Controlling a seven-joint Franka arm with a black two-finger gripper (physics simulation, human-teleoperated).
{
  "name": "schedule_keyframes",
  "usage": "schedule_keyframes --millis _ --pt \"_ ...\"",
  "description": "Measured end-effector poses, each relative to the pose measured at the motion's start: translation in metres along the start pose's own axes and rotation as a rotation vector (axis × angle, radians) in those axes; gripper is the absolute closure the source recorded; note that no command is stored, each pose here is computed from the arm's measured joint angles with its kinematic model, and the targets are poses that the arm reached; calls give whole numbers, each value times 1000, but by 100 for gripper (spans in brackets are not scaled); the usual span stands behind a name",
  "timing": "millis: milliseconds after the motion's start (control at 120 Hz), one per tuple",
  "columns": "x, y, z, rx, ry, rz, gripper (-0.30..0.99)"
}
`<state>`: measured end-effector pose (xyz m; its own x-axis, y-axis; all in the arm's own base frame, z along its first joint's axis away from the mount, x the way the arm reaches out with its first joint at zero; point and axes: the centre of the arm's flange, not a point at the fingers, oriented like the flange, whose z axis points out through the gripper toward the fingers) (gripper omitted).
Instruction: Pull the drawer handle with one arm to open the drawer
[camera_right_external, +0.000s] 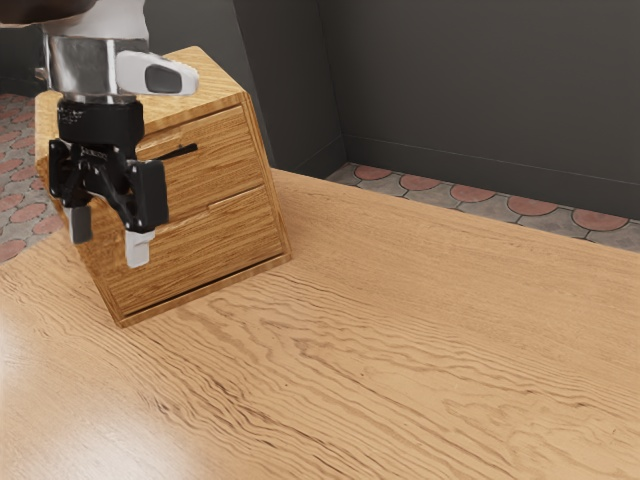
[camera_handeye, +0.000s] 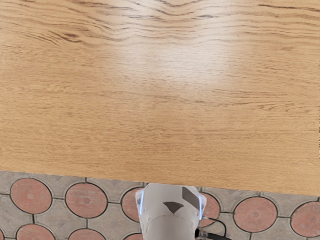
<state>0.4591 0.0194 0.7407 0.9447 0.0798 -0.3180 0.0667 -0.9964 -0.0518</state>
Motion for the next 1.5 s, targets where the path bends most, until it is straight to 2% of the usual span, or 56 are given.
schedule_keyframes --millis 117,292,383,533,650,767,1075,1292,1500 --pt "31 -12 -6 -10 146 -38 0" --pt "47 -31 -19 7 289 -95 0" --pt "68 -34 -12 64 347 -49 0" --pt "95 -34 -10 191 464 147 0" --pt "110 -34 -10 267 514 292 0" --pt "122 -44 -5 319 519 406 0" --pt "129 -101 8 395 486 553 0" --pt "141 -102 17 428 468 664 0" --pt "138 -122 18 441 456 677 0"
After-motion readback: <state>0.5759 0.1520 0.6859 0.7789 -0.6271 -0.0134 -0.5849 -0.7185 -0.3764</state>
